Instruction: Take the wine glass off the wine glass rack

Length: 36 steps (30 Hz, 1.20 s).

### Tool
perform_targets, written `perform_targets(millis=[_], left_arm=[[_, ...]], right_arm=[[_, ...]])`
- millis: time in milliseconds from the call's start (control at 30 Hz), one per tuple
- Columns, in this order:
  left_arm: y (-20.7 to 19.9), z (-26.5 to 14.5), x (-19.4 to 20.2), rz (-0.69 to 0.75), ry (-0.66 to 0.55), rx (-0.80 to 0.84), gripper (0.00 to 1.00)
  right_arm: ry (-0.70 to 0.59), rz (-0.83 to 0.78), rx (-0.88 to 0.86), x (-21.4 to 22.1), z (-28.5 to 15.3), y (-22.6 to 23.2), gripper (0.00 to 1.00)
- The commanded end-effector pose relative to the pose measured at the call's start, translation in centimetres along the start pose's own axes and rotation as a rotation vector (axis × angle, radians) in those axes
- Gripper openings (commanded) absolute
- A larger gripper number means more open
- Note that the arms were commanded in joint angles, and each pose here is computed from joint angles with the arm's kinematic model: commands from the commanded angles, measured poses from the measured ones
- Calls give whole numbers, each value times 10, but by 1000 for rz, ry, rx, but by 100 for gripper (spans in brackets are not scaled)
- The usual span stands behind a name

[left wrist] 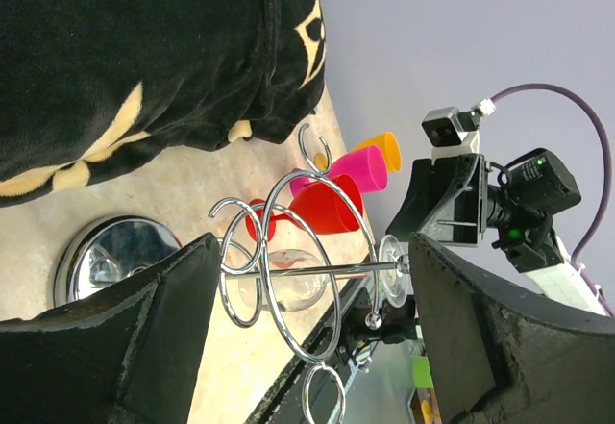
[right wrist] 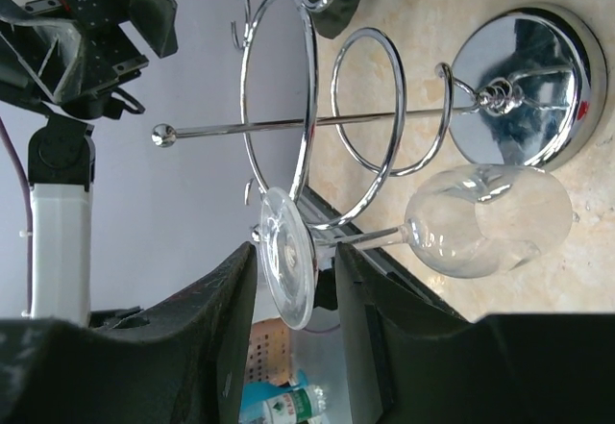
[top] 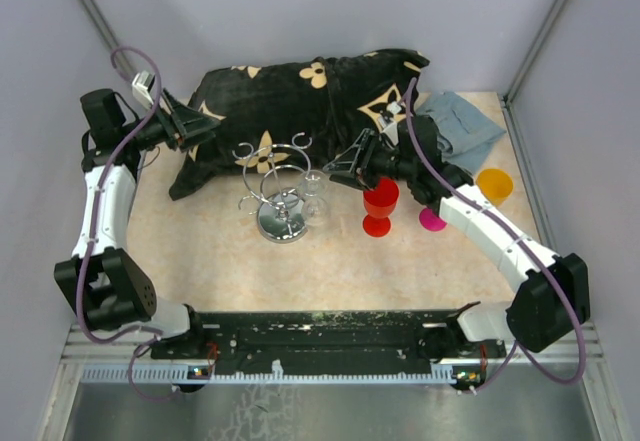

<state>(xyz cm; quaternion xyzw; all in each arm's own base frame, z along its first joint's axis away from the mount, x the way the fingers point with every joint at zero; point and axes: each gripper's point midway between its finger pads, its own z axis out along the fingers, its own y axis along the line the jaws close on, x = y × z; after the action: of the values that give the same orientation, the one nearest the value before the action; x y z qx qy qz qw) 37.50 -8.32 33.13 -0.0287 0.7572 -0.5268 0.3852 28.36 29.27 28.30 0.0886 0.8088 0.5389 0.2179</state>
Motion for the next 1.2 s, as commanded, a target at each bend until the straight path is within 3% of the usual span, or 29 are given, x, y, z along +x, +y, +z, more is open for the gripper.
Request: perform_targets(millis=[0, 833, 1167], left_arm=[[-7, 2, -4, 34, 7, 29, 84], [-1, 17, -6, 14, 43, 48, 79], [1, 20, -6, 11, 54, 57, 78]], right_arm=[[11, -45, -73, 6, -4, 18, 39], [48, -42, -55, 8, 9, 6, 32], [66, -47, -57, 9, 12, 6, 20]])
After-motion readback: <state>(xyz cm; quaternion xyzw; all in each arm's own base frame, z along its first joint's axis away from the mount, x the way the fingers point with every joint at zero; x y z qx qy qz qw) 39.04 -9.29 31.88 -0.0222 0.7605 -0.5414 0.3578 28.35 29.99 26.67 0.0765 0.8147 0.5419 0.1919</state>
